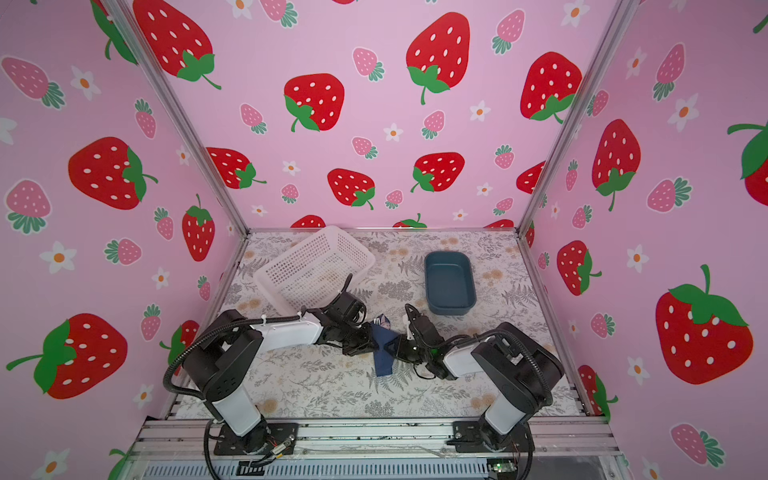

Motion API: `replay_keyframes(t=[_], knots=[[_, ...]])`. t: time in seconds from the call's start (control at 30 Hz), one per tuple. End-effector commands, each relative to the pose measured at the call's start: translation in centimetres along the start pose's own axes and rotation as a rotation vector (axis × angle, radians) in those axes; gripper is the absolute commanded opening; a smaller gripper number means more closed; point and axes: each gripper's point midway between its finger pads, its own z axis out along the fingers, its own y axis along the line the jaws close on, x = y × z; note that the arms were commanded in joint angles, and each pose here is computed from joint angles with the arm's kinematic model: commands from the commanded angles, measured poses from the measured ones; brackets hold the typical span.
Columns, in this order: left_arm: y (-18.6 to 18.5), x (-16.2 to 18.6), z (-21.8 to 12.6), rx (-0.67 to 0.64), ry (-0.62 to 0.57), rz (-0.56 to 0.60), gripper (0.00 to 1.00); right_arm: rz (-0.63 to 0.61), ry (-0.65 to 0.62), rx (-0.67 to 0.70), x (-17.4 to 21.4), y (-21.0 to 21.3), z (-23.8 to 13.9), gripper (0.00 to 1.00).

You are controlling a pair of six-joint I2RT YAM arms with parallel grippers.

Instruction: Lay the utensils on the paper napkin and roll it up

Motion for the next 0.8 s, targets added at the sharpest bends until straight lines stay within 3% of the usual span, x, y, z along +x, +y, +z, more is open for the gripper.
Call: replay_keyframes(t=[0.0, 0.23, 0.4, 0.77], knots=[[-0.7, 0.0, 0.2, 0.015, 0.016, 0.01, 0.14, 0.022, 0.01, 0.0, 0.3, -0.2, -0.1, 0.25], [-0.9, 0.0, 0.2, 0.019, 0.014, 0.013, 0.14, 0.015, 0.028, -0.009, 0.3, 0.0, 0.4, 0.34], [-1.2, -0.1, 0.1, 0.024, 0.012, 0.02, 0.14, 0.019, 0.037, -0.003, 0.5, -0.4, 0.7, 0.34], [-1.6, -0.1, -1.8, 0.027, -0.043, 0.032, 0.17, 0.02, 0.017, -0.01, -0.1, -0.1, 0.3, 0.13]])
